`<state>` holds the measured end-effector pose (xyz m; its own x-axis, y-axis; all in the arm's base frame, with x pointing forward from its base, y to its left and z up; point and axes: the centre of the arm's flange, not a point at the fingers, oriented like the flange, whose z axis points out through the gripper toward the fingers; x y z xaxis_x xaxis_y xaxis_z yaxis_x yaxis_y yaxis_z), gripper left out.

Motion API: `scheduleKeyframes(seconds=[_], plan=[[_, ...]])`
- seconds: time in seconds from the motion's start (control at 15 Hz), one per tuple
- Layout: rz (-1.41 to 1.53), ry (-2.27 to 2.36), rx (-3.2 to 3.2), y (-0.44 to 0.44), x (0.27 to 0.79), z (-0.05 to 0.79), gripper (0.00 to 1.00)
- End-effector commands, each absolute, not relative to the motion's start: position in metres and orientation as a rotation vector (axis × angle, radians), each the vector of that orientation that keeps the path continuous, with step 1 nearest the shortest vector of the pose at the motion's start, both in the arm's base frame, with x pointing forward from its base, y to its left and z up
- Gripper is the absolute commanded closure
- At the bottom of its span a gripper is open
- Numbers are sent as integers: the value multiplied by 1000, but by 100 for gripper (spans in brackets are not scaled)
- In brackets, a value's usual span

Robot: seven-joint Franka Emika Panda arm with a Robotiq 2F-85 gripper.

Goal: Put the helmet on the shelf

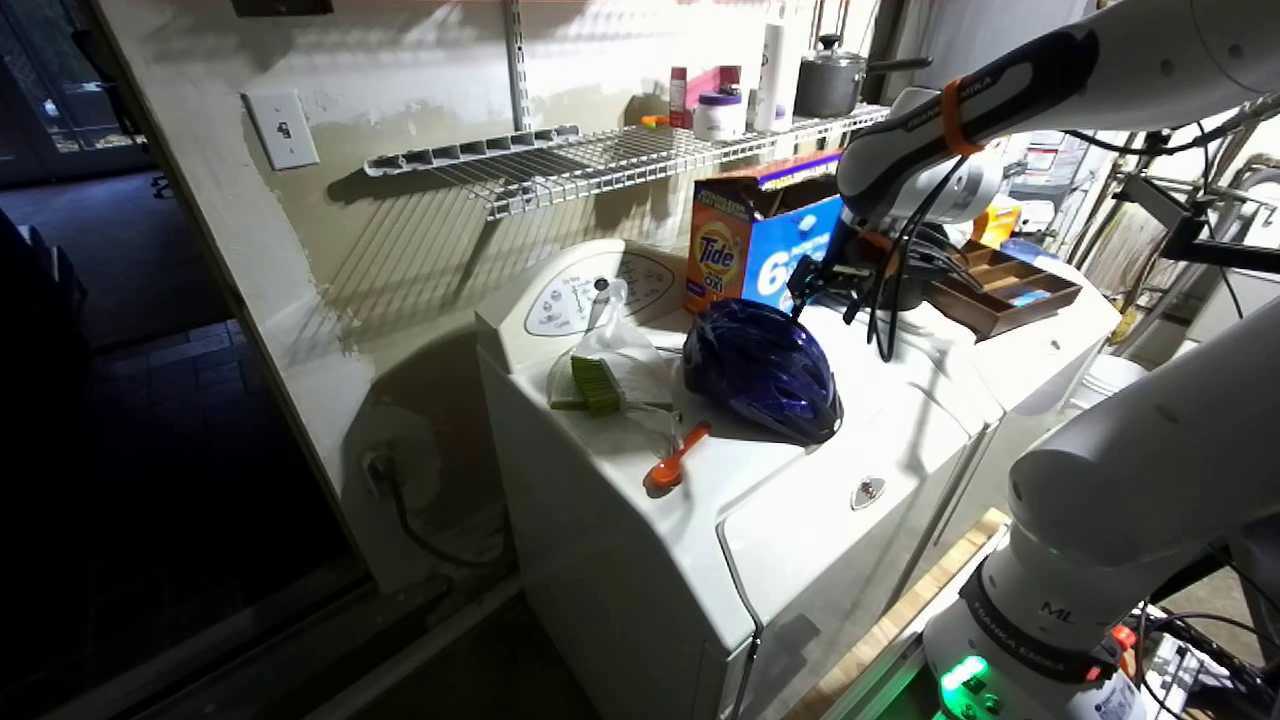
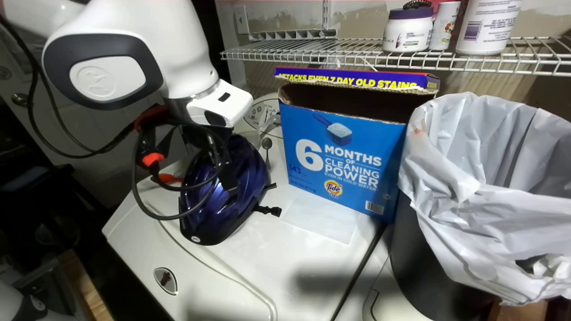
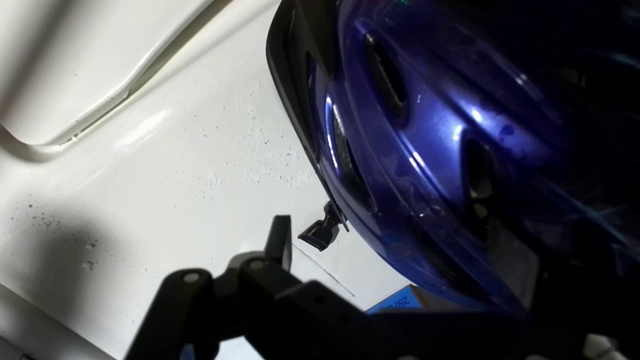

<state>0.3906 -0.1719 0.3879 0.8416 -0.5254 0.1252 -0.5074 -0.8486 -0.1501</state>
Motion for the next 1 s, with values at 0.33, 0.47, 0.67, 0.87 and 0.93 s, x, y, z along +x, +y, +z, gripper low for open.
scheduleKeyframes(seconds=[0.33, 0.47, 0.67, 0.87, 0.93], plan=[[-252, 613, -2955, -176, 394, 385, 0], [-250, 574, -2961, -176, 394, 385, 0], [-237, 525, -2973, -172, 394, 381, 0], [-215, 479, -2994, -168, 395, 374, 0], [-210, 469, -3004, -167, 396, 371, 0]])
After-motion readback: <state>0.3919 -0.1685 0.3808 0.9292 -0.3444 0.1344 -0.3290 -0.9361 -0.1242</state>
